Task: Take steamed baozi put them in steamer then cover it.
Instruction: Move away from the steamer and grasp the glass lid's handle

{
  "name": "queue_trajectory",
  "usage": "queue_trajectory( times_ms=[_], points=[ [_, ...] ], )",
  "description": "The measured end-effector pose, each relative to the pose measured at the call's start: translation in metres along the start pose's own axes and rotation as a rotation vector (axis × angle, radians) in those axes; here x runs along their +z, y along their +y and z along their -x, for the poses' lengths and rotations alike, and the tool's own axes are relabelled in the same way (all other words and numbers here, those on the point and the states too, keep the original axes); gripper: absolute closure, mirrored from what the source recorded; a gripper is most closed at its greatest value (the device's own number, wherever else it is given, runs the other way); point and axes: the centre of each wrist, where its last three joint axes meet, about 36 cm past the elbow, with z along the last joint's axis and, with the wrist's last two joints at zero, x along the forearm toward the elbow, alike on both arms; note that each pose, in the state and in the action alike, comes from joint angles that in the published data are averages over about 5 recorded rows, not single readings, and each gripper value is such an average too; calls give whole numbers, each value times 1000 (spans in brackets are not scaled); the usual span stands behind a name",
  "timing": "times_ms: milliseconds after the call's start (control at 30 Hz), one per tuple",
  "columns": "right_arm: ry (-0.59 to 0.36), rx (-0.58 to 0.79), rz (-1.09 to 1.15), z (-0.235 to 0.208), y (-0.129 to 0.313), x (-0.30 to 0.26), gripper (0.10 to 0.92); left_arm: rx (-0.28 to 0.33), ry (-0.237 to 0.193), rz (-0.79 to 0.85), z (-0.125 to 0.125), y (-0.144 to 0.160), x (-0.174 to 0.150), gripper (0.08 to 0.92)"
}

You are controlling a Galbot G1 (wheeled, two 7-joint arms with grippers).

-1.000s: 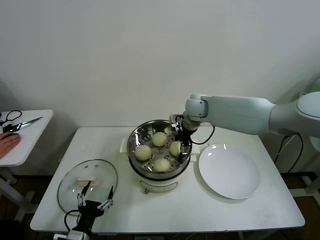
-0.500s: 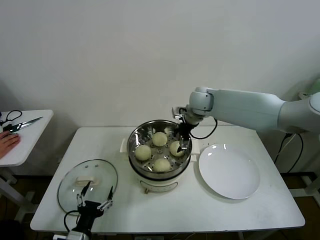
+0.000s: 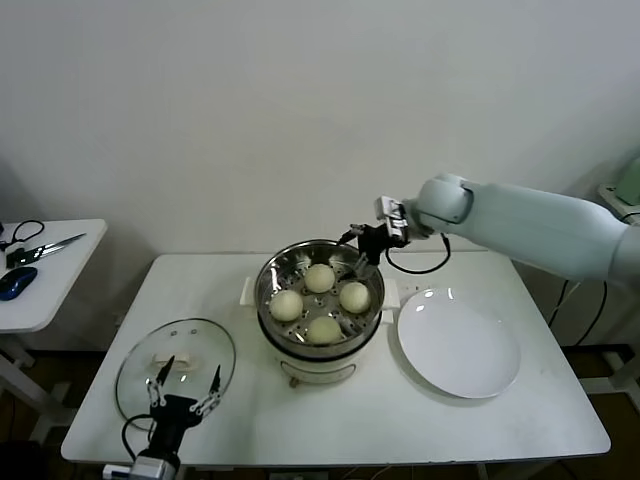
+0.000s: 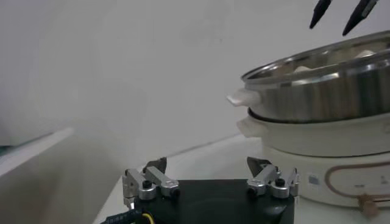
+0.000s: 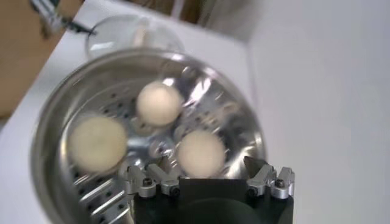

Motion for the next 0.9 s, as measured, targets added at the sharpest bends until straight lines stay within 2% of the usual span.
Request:
queue_trajectory(
  times_ms=[200, 433, 667, 900],
  points=[
    [-180, 198, 79, -13, 36, 47, 200, -25, -7, 41, 3, 4, -3, 177],
    [-324, 407, 196, -25, 82, 88, 200, -59, -9, 133, 4, 11, -8, 177],
    [-412, 568, 319, -29, 129, 119, 200, -90, -9, 299, 3, 21, -18, 177],
    [-448, 699, 441, -34, 175, 150, 200, -112, -17, 566, 1, 31, -29, 177]
  ],
)
